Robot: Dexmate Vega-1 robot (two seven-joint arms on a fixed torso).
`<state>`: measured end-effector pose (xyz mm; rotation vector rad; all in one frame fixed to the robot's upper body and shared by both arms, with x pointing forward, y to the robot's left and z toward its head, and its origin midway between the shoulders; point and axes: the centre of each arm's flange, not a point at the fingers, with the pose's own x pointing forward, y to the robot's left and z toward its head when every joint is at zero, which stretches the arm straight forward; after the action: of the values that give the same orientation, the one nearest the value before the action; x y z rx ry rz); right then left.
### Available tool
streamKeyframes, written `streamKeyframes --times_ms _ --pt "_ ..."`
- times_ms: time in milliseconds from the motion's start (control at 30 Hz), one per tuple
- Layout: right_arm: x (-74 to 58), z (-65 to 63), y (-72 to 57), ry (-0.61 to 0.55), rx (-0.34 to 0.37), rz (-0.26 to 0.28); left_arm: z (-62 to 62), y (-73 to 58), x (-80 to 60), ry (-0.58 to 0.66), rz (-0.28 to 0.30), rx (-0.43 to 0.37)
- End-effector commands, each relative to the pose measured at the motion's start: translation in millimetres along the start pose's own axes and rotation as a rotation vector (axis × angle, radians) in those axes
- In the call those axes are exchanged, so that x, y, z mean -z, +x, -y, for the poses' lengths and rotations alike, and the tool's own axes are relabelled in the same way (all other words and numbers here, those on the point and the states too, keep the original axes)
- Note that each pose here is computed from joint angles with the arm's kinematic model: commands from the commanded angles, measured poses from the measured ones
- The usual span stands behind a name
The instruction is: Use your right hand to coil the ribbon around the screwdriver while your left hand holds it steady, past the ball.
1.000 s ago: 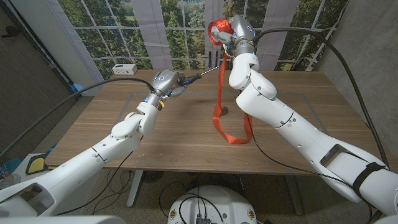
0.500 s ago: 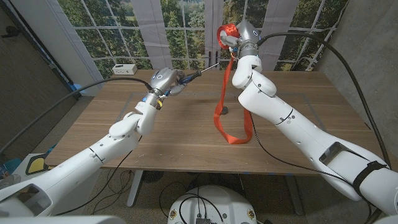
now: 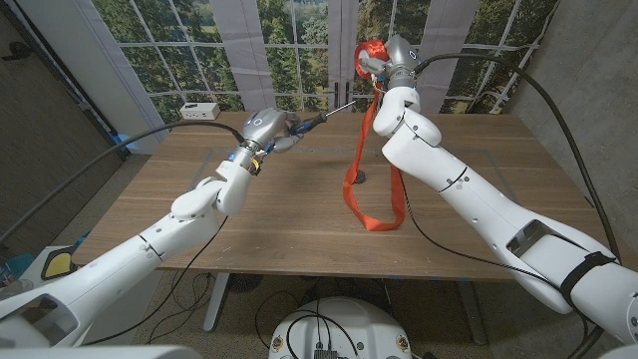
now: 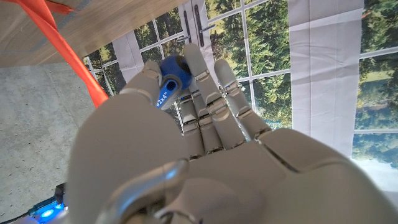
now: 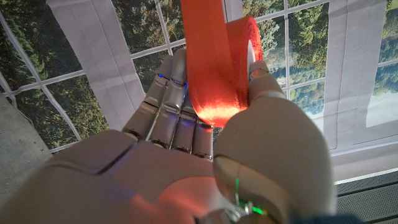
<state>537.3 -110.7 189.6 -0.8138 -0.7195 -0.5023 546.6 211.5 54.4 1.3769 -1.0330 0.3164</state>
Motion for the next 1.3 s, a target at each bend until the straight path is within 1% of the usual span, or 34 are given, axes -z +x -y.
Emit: streamKeyframes --times_ms 33,133,200,233,300,333,367,467,600,633,667,700,733,767,833,933,1000,1067,1100,1133,1167,1200,1233,1300 --pt "-29.9 -8.3 5.7 -0.005 -0.011 0.07 5.9 9.1 -11.8 -0.029 0.035 0.063" --pt "-40.5 -8.6 5.7 -0.002 -0.011 0.089 7.3 11.1 -14.5 -0.028 0.04 0.07" --pt "-46.4 -8.7 5.6 -0.003 -0.011 0.106 8.7 13.6 -16.2 -0.02 0.042 0.09" --pt "-48.8 -8.7 5.3 -0.008 -0.006 0.105 10.3 14.1 -16.5 -0.025 0.04 0.086" --pt "-54.7 -8.2 5.0 -0.014 0.001 0.123 11.0 16.4 -17.6 -0.018 0.034 0.102" --pt "-56.7 -8.2 4.6 -0.016 0.005 0.128 11.8 16.1 -17.6 -0.024 0.033 0.089" --pt "-58.5 -8.0 4.0 -0.019 0.009 0.135 11.8 17.1 -17.9 -0.024 0.033 0.096" --pt "-61.4 -6.3 2.0 -0.005 0.002 0.146 12.9 18.9 -18.8 -0.012 0.017 0.1" --pt "-61.1 -0.5 -5.6 -0.003 0.015 0.174 14.1 20.3 -17.4 -0.007 0.002 0.103" --pt "-58.7 4.3 -10.3 0.011 0.019 0.167 15.1 21.3 -16.3 -0.003 -0.015 0.102" --pt "-58.7 4.3 -10.4 0.011 0.018 0.166 15.1 21.3 -16.3 -0.002 -0.016 0.102" --pt "-56.3 9.0 -15.9 0.018 0.03 0.168 15.6 22.3 -15.9 -0.001 -0.025 0.103" --pt "-55.2 11.5 -18.8 0.015 0.042 0.166 16.0 22.2 -16.0 0.01 -0.038 0.093" --pt "-55.2 11.6 -18.9 0.015 0.042 0.165 16.0 22.2 -16.0 0.011 -0.039 0.092" --pt "-51.9 20.6 -29.2 0.021 0.062 0.158 17.9 24.2 -14.3 0.006 -0.059 0.078" --pt "-50.4 27.7 -40.6 0.024 0.1 0.152 19.5 26.4 -14.7 0.007 -0.068 0.064" --pt "-51.7 30.7 -48.1 0.013 0.119 0.147 20.5 28.2 -16.9 0.016 -0.082 0.051" --pt "-53.6 34.7 -56.3 0.034 0.114 0.156 21.1 29.7 -18.5 0.022 -0.093 0.034" --pt "-55.3 36.6 -60.6 0.032 0.122 0.16 21.3 30.2 -19.5 0.021 -0.112 0.022" --pt "-56.9 38.0 -65.4 0.022 0.135 0.174 21.5 31.1 -19.9 0.024 -0.114 0.013" --pt "-58.5 40.0 -70.1 0.021 0.144 0.167 21.8 32.2 -20.0 0.014 -0.125 0.01" --pt "-58.6 41.5 -74.3 0.028 0.145 0.178 22.1 32.8 -19.8 0.007 -0.125 0.002" --pt "-59.2 43.3 -80.2 0.04 0.138 0.177 22.5 33.5 -20.0 0.002 -0.134 -0.003" --pt "-59.3 44.0 -89.4 0.032 0.139 0.192 23.7 34.6 -20.1 -0.01 -0.139 -0.014"
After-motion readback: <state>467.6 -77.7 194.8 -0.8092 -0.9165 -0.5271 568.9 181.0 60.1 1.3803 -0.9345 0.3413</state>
